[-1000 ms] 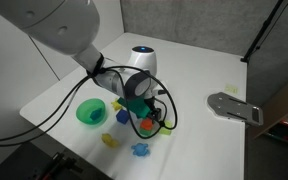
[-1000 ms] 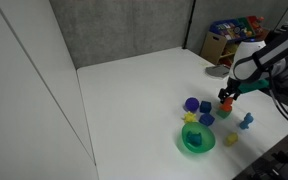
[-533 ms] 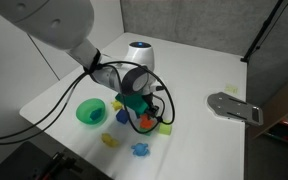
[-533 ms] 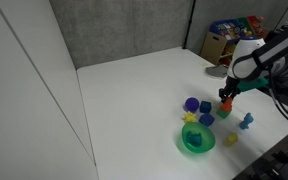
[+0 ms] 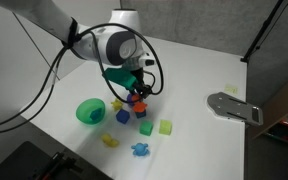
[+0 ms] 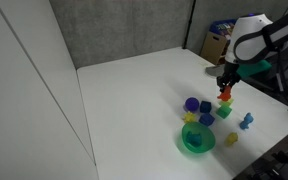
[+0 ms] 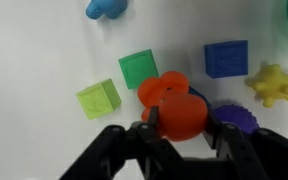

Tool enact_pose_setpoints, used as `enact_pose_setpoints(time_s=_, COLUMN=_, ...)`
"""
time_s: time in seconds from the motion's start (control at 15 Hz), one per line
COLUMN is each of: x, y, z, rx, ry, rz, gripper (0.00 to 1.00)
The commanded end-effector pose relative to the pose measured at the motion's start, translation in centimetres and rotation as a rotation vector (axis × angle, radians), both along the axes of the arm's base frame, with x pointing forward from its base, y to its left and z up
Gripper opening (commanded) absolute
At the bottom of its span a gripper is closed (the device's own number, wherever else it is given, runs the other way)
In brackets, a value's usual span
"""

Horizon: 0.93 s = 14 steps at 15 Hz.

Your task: Put the orange toy in the green bowl

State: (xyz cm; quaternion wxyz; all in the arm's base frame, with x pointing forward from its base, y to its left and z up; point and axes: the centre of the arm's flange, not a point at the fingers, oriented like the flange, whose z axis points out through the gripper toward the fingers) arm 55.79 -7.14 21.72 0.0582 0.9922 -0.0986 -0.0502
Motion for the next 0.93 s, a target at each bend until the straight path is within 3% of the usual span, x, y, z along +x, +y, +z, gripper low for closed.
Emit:
enact_pose_setpoints(time_s=0.0, x=-0.3, y=3.4, z=4.3, rx=-0.017, ry=-0.006, rz=0.030, gripper=0.20)
enact_pose_setpoints(time_s=0.47, x=-2.4, y=11.7, z=6.4, rx=0.049, ry=0.028, rz=0.182, gripper=0.20)
enact_pose_setpoints(time_s=0.87, x=-6.0, y=16.3, z=3.8, rx=0.146, ry=0.091, rz=0.263, gripper=0.20)
